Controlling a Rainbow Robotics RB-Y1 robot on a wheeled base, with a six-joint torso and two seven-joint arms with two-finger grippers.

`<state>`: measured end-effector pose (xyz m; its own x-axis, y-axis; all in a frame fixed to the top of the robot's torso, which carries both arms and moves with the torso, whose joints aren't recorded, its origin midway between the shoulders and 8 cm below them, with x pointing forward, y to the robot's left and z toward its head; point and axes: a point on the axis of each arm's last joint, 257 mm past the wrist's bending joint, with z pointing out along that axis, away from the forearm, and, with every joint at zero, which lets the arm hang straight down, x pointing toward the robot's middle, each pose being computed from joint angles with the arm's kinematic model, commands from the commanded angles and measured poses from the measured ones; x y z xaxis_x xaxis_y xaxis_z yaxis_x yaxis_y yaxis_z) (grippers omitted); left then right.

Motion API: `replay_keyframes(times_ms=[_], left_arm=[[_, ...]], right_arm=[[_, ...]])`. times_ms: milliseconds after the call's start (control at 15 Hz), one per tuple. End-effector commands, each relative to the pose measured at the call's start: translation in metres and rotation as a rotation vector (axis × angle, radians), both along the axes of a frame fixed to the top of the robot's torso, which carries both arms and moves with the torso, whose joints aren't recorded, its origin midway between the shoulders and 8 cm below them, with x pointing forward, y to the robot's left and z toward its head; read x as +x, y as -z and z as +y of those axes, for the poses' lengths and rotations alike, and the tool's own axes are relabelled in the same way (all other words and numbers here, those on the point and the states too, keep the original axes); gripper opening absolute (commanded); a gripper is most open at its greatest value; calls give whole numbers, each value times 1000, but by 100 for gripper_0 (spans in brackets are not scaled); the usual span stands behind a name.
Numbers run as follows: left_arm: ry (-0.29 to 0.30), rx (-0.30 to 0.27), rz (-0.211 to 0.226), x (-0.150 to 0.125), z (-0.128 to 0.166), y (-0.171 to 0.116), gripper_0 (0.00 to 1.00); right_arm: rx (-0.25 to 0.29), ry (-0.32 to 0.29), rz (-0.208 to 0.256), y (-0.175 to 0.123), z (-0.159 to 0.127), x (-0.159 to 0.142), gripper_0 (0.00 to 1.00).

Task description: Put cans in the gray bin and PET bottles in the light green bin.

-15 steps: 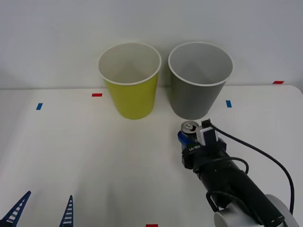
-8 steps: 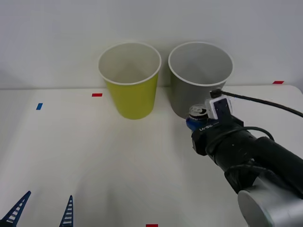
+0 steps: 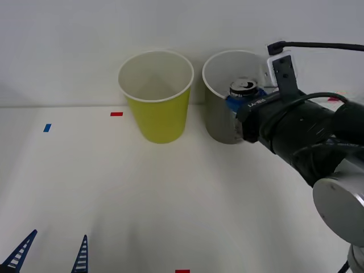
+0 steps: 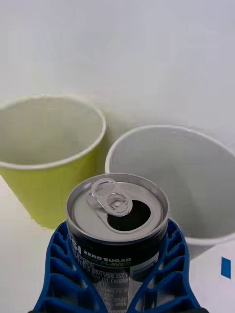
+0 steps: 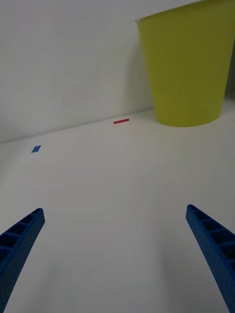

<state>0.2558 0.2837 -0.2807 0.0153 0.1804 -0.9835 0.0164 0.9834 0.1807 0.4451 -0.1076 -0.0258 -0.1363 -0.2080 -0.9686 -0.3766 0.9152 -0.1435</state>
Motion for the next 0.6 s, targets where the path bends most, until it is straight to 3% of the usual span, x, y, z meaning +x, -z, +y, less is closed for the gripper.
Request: replay_keyframes(times_ms=[67,467,600], left_arm=[[0,0,0,0,0,0,100],[0,0,0,0,0,0,100],[0,0,0,0,0,0,100]], right_arm=[[9,-19,-64,-34,-2,8,0],[63,2,-122,-62,-8,53,0],[79,26,-117,-62,-10,72,0]])
